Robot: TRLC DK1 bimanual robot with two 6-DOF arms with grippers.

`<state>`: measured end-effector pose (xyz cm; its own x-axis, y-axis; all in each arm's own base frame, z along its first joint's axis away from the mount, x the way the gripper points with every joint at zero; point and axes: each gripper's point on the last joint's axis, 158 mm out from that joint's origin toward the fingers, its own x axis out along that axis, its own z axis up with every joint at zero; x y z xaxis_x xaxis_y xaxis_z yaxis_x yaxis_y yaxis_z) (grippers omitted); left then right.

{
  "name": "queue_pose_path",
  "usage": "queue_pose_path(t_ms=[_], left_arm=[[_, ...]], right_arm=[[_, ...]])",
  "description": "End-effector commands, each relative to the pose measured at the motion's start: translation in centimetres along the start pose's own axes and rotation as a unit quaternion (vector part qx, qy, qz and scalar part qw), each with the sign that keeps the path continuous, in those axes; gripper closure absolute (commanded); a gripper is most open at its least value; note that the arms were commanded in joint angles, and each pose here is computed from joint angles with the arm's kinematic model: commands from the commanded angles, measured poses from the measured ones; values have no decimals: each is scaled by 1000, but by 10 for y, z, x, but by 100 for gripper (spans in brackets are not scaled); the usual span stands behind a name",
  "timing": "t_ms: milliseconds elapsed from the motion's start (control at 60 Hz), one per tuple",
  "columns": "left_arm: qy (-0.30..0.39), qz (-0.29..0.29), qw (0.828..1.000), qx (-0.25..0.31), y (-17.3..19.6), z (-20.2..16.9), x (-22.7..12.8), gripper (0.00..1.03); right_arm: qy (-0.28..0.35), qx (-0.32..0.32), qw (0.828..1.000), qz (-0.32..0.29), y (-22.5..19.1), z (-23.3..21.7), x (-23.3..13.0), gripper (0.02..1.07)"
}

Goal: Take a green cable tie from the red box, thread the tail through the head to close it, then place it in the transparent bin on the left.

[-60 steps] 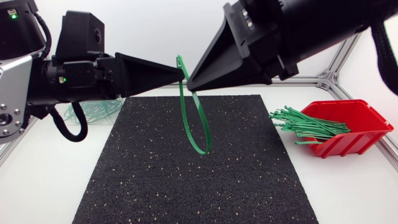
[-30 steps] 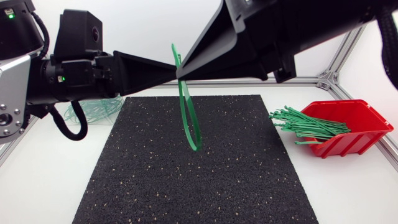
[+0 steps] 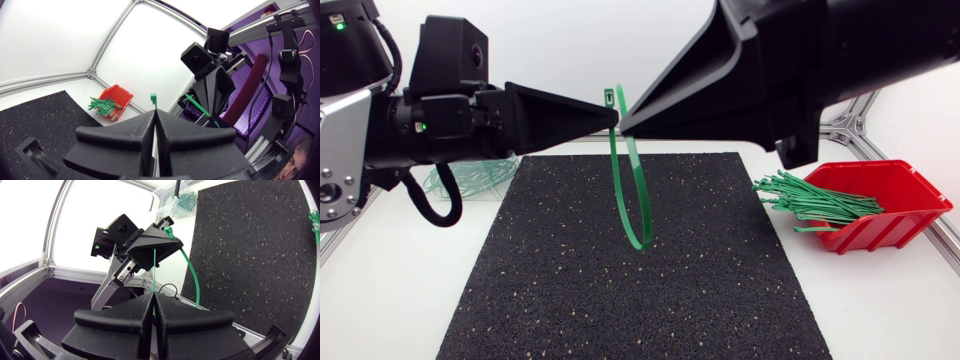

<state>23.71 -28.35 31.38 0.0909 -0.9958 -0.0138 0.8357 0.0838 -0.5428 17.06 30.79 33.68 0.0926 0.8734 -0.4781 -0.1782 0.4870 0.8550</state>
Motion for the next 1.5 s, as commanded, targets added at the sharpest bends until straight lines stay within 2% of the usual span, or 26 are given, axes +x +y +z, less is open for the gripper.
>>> queue_pose_path(t_ms=[0, 383, 950, 1100, 1483], left_arm=[[-3, -5, 1000, 1, -2, 5, 4, 100], [-10, -8, 1000, 4, -10, 12, 8, 100], [-21, -8, 1000, -7, -28, 16, 10, 100], [-27, -6, 1000, -4, -32, 18, 10, 100], [-33, -1, 999, -2, -32, 13, 12, 100]], right_arm=[[11, 47, 999, 1, -7, -4, 1, 102], [-8, 88, 995, 43, 13, -2, -10, 102], [-1, 103, 993, 52, 17, -13, -9, 102], [2, 151, 987, 54, 13, -18, -13, 102], [3, 203, 976, 72, 18, -12, -13, 102]])
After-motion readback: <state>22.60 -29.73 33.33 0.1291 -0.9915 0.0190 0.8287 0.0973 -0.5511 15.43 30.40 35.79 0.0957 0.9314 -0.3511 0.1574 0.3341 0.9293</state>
